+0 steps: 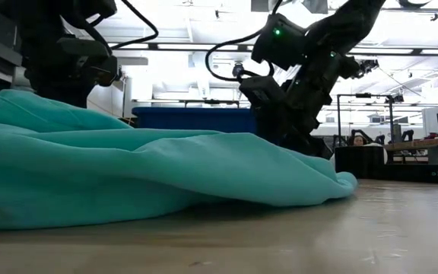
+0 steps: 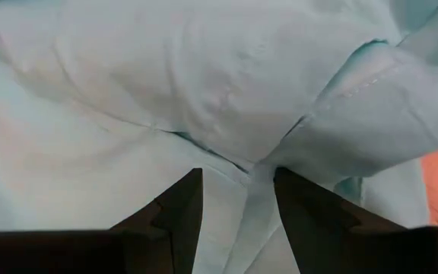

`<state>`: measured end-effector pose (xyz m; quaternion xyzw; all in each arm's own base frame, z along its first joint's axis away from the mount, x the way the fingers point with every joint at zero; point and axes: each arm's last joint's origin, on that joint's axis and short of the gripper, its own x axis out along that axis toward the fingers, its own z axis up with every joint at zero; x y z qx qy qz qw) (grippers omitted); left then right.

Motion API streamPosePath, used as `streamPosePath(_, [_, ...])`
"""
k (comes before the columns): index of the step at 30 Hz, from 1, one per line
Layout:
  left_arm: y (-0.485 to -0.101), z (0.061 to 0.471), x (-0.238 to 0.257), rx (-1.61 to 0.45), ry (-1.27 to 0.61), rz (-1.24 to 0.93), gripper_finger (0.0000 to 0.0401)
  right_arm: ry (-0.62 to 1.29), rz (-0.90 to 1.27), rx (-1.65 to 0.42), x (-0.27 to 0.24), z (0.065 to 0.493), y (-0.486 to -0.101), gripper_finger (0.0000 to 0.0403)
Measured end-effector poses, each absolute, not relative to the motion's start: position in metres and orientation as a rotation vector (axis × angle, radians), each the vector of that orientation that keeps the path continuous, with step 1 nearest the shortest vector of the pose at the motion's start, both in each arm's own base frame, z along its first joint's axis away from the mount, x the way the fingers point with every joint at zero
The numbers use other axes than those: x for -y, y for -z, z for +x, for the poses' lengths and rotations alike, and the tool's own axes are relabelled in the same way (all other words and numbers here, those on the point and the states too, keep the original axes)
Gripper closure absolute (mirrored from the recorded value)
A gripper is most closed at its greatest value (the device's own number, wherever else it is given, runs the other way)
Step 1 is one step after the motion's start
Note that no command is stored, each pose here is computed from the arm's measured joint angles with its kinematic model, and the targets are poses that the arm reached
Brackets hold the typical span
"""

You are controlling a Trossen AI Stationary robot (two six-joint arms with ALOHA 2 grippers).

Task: Fold laundry
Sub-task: Fold the light blue shorts

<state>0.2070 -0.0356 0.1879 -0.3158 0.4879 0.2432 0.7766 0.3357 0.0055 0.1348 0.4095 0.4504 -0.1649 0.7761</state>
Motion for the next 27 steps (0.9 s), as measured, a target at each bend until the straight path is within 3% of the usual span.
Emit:
streamPosePath(13, [-0.188, 0.207, 0.035, -1.046, -0.539, -0.672, 0.0401, 0.305, 0.915, -0.985, -0.007, 0.344, -0.12, 0.0258])
streamPosePath(17, [-0.188, 0.207, 0.035, -1.043, -0.543, -0.668, 0.0401, 0.302, 0.919, -0.993, -0.007, 0.343, -0.119, 0.0303])
streamPosePath(21, [-0.188, 0.207, 0.034, -1.042, -0.544, -0.659, 0.0401, 0.286, 0.938, -1.003, -0.008, 0.342, -0.12, 0.0387])
streamPosePath(27, [-0.188, 0.207, 0.034, -1.034, -0.56, -0.644, 0.0401, 0.245, 0.936, -1.028, -0.007, 0.333, -0.14, 0.04])
